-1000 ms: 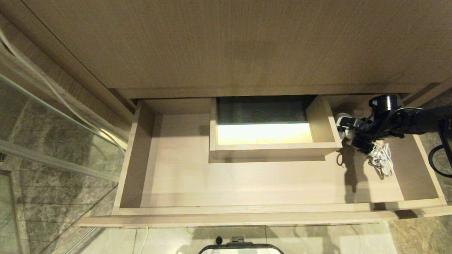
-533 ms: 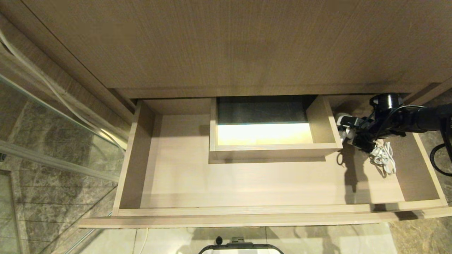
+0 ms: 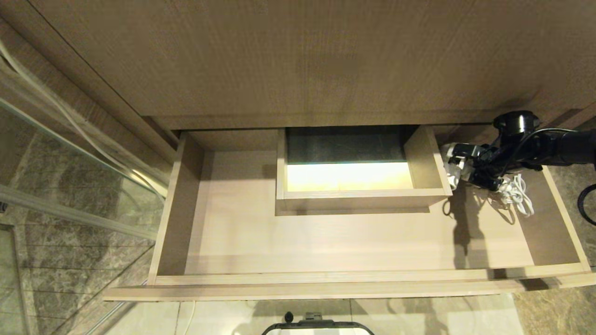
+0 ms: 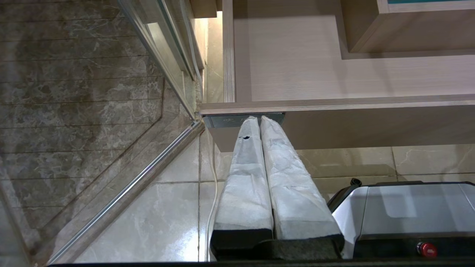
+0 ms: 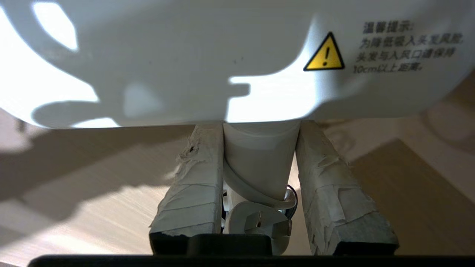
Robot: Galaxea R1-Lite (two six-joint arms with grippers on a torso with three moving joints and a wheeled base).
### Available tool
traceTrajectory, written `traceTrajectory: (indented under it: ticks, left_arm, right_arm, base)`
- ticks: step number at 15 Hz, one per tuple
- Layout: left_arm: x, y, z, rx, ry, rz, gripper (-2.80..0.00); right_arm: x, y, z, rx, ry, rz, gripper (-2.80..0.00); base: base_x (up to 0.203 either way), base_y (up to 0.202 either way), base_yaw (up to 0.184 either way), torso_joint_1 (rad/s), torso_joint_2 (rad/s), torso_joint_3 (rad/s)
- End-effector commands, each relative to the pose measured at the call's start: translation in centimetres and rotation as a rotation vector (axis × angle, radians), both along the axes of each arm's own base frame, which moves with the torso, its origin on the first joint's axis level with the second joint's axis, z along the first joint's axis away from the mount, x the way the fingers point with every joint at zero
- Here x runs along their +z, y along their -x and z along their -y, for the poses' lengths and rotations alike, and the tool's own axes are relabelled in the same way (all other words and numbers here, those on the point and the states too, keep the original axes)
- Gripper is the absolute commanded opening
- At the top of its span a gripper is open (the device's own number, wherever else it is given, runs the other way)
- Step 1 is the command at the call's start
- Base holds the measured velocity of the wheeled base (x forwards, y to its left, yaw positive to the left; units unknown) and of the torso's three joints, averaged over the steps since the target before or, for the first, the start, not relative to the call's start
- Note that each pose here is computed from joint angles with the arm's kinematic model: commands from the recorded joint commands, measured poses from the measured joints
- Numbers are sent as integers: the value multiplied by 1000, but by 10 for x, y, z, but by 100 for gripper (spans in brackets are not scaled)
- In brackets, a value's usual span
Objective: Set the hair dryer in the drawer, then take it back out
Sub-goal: Take the hairdryer out
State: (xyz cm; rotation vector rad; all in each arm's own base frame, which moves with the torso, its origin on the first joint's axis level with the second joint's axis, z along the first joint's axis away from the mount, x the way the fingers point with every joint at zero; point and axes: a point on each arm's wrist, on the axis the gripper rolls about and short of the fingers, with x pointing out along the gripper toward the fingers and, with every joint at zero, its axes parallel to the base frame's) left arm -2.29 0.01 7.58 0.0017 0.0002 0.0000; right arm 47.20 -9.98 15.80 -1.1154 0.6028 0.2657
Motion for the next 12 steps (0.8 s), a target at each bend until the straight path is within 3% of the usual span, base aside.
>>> traceTrajectory:
  ticks: [1, 12]
  left_arm:
    - [0, 0, 0, 1, 0, -1, -280]
    - [0, 0, 0, 1, 0, -1, -280]
  right_arm:
    - [17, 6, -1, 3, 13, 35, -280]
    - [64, 43, -4, -5, 19, 3, -280]
  base:
    - [0, 0, 0, 0, 0, 0]
    - [0, 0, 0, 0, 0, 0]
